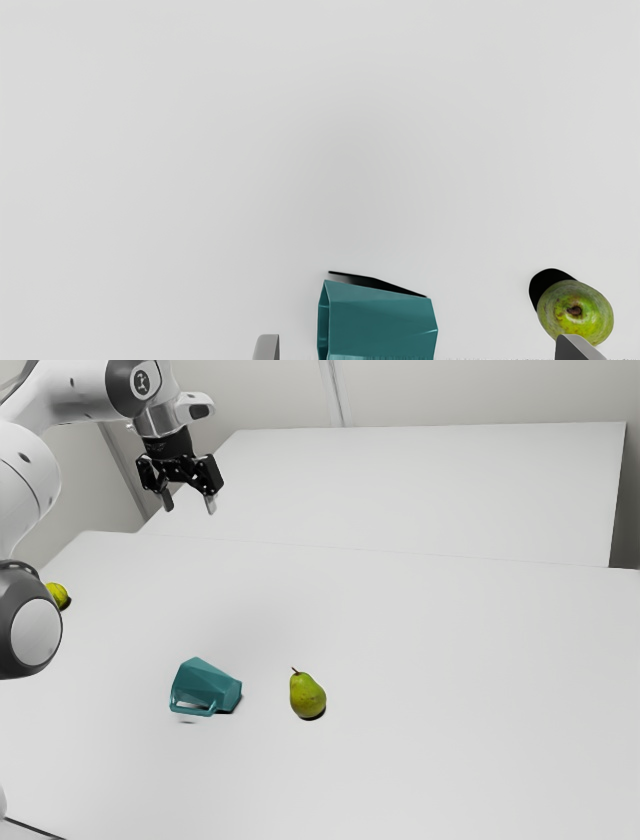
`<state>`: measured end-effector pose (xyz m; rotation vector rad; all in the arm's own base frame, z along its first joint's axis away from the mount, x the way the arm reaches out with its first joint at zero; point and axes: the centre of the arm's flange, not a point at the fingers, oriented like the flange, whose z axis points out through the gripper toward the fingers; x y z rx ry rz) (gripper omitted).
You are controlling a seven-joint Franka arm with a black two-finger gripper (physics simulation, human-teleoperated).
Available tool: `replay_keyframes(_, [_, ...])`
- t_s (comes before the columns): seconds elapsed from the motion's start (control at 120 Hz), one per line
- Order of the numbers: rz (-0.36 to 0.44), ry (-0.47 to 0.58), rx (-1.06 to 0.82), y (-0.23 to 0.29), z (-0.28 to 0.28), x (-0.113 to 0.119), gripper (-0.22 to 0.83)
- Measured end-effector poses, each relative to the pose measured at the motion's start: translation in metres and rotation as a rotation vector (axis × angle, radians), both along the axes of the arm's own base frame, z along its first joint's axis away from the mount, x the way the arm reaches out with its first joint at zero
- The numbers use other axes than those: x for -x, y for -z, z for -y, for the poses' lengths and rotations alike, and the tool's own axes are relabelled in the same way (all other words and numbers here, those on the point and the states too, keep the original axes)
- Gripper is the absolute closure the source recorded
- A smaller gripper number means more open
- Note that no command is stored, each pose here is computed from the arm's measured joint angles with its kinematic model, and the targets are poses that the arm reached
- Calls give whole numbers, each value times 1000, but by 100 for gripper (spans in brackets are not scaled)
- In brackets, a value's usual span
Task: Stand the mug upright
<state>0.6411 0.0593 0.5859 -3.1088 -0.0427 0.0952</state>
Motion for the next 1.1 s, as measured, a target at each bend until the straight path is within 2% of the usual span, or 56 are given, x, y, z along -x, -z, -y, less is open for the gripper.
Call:
replay_keyframes(0.267, [20, 24, 2, -2, 1, -4, 0])
replay_keyframes(0.425, [-7, 28, 3, 16, -2, -8, 0])
replay_keyframes(0.525, [-34, -15, 29, 31, -29, -8, 0])
replay_keyframes(0.742, [-146, -186, 300, 96, -146, 25, 0])
replay_keyframes(0.95, [-201, -227, 496, 155, -203, 65, 0])
replay_keyframes(1.1, [-203, -209, 570, 179, -213, 85, 0])
